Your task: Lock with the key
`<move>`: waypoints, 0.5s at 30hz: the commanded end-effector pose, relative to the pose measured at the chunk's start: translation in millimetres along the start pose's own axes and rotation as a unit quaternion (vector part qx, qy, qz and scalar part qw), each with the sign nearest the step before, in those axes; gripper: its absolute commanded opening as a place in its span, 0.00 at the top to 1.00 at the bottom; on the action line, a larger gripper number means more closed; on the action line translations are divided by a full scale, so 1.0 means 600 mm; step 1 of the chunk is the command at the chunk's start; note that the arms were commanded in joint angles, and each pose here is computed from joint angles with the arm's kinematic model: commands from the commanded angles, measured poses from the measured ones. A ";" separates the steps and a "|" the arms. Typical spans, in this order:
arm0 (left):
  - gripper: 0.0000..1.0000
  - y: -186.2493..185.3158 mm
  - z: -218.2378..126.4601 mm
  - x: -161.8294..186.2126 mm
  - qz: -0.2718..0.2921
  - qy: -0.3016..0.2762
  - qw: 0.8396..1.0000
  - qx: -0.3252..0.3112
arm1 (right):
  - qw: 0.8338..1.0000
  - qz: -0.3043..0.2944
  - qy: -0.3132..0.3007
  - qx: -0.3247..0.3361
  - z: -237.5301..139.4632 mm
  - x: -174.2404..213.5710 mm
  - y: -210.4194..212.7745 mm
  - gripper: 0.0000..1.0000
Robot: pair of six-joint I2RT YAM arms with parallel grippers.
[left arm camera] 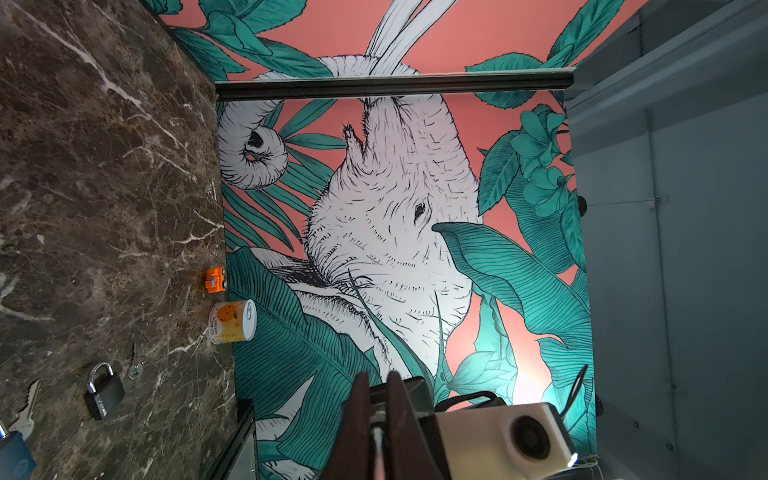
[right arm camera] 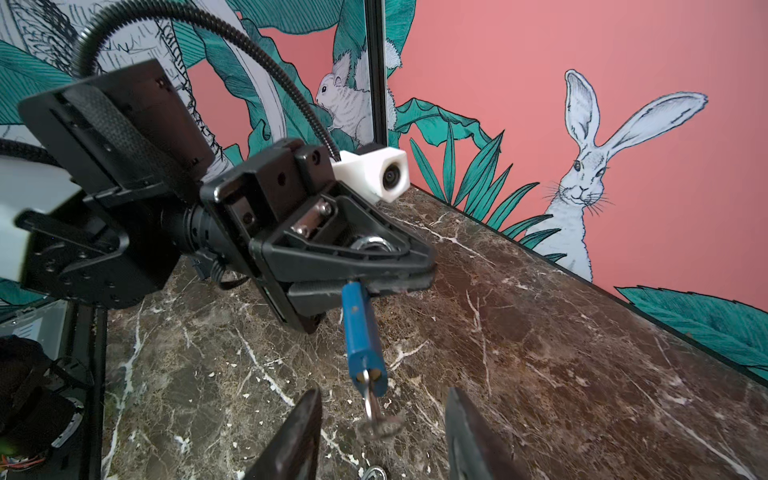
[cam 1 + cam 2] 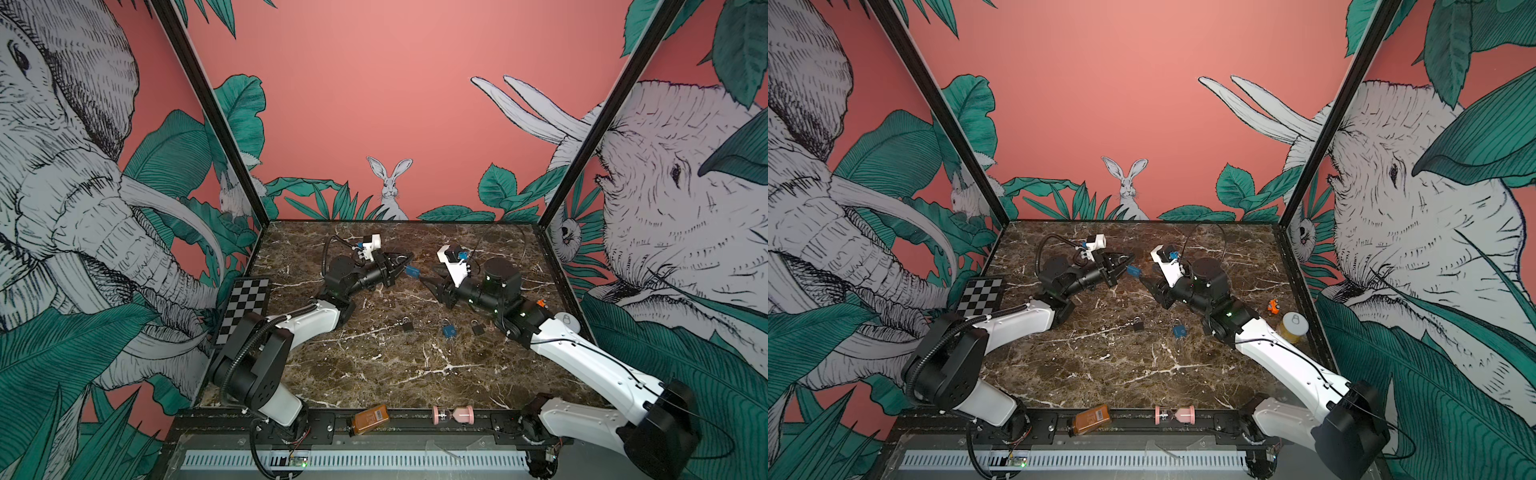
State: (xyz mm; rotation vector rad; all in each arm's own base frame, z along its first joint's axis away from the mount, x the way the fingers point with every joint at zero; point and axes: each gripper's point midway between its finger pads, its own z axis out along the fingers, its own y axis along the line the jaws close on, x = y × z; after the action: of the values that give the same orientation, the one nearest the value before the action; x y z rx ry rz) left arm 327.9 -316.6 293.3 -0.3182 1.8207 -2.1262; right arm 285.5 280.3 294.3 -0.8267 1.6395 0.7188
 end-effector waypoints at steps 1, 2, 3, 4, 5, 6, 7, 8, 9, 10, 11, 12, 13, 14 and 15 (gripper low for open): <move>1.00 -0.066 0.006 0.013 0.025 0.015 0.998 0.062 | 0.998 -0.004 -0.054 -0.009 -0.006 -0.047 0.004 0.52; 1.00 -0.066 0.007 0.014 0.025 0.017 0.998 0.063 | 0.999 -0.004 -0.052 -0.007 -0.005 -0.046 0.003 0.52; 1.00 -0.068 0.009 0.015 0.025 0.020 0.997 0.066 | 0.999 -0.003 -0.045 -0.005 -0.002 -0.041 0.001 0.52; 1.00 -0.070 0.010 0.014 0.025 0.021 0.997 0.068 | 0.999 -0.002 -0.041 -0.005 0.000 -0.038 0.000 0.52; 1.00 -0.069 0.011 0.014 0.024 0.023 0.997 0.069 | 0.999 0.000 -0.036 -0.004 0.003 -0.034 -0.002 0.53; 1.00 -0.070 0.012 0.014 0.024 0.024 0.997 0.071 | 1.000 0.002 -0.030 -0.006 0.006 -0.031 -0.001 0.54; 1.00 -0.070 0.012 0.014 0.023 0.024 0.997 0.072 | 1.000 0.005 -0.023 -0.008 0.010 -0.027 -0.001 0.56; 1.00 -0.069 0.012 0.014 0.021 0.024 0.997 0.072 | 1.000 0.009 -0.019 -0.010 0.013 -0.024 -0.001 0.58; 1.00 -0.069 0.012 0.014 0.022 0.024 0.997 0.072 | 1.000 0.012 -0.017 -0.011 0.016 -0.022 -0.001 0.60; 1.00 -0.067 0.012 0.014 0.022 0.024 0.997 0.071 | 1.000 0.015 -0.018 -0.013 0.018 -0.021 0.000 0.61; 1.00 -0.065 0.012 0.014 0.020 0.024 0.997 0.069 | 1.000 0.019 -0.022 -0.013 0.020 -0.022 -0.001 0.61; 1.00 -0.066 0.012 0.014 0.020 0.024 0.997 0.070 | 0.999 0.021 -0.026 -0.012 0.020 -0.023 -0.002 0.61; 1.00 -0.067 0.012 0.015 0.021 0.024 0.997 0.072 | 0.999 0.022 -0.028 -0.013 0.021 -0.023 -0.002 0.63; 1.00 -0.069 0.012 0.015 0.022 0.025 0.997 0.072 | 0.999 0.024 -0.028 -0.013 0.022 -0.025 -0.002 0.64; 1.00 -0.069 0.012 0.016 0.022 0.026 0.997 0.072 | 0.999 0.024 -0.028 -0.013 0.023 -0.025 -0.002 0.64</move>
State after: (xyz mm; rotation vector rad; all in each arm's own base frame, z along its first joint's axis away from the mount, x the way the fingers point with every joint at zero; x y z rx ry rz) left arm 325.6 -321.6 302.4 -0.2883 1.7766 -2.1825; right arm 293.9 290.1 280.6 -0.8103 1.6850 0.7634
